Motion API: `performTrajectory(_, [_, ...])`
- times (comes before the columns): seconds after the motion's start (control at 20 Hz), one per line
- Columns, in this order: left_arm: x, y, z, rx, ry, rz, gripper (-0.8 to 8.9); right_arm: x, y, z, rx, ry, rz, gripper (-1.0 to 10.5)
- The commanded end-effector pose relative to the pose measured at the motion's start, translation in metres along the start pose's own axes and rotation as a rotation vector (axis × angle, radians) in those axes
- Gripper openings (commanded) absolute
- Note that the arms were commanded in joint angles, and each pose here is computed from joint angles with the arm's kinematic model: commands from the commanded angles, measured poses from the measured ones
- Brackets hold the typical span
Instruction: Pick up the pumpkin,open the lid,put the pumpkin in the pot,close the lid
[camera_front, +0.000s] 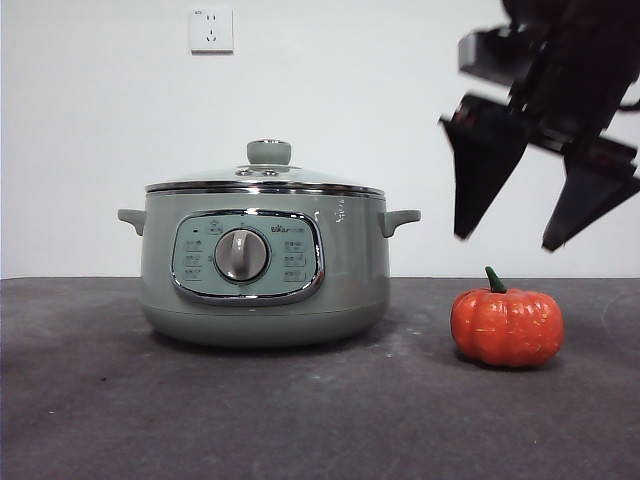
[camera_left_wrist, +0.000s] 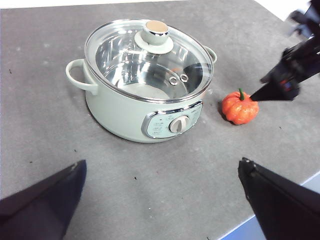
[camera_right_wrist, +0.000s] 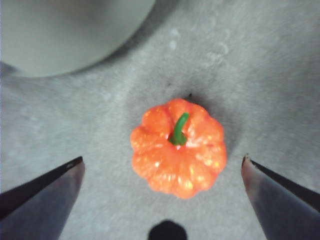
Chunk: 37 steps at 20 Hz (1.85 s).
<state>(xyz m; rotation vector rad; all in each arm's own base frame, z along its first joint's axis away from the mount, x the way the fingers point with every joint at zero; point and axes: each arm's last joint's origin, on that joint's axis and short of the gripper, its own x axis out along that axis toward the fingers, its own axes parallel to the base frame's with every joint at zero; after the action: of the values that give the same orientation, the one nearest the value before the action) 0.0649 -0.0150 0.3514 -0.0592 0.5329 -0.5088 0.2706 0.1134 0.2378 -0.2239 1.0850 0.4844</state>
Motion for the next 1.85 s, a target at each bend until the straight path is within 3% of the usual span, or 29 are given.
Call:
performTrajectory(0.05, [0.000,0.000,0.000,0.007,-0.004,-0.001,7.55,0.015,0.001,0.002,-0.015,0.022,-0.006,7.2])
performTrajectory(0.55, [0.000,0.000,0.000,0.008,-0.005,0.000,7.55,0.066,-0.006,0.002,-0.011,0.113,-0.048,7.0])
performTrajectory(0.7, [0.000,0.000,0.000,0.008,-0.005,0.000,7.55,0.070,-0.006,0.001,0.001,0.126,-0.047,4.2])
performTrajectory(0.8, [0.000,0.000,0.001,0.009,-0.007,0.000,7.55,0.070,-0.006,0.001,0.001,0.127,-0.044,0.5])
performTrajectory(0.85, [0.000,0.000,0.001,0.009,-0.008,0.001,7.55,0.070,-0.006,0.000,0.003,0.131,-0.040,0.0])
performTrajectory(1.05, [0.007,0.004,0.007,0.008,-0.006,0.000,7.53,0.053,-0.004,0.003,0.000,0.094,-0.043,-0.1])
performTrajectory(1.3, [0.039,0.017,0.037,0.025,-0.025,-0.050,7.53,-0.011,0.002,0.006,0.002,-0.085,-0.054,-0.1])
performTrajectory(1.55, [0.101,0.023,0.085,0.085,-0.030,-0.137,7.52,-0.080,0.010,-0.008,-0.009,-0.271,-0.065,-0.1])
performTrajectory(1.85, [0.195,0.021,0.123,0.140,-0.018,-0.171,7.52,-0.126,0.016,-0.029,-0.013,-0.385,-0.071,-0.1])
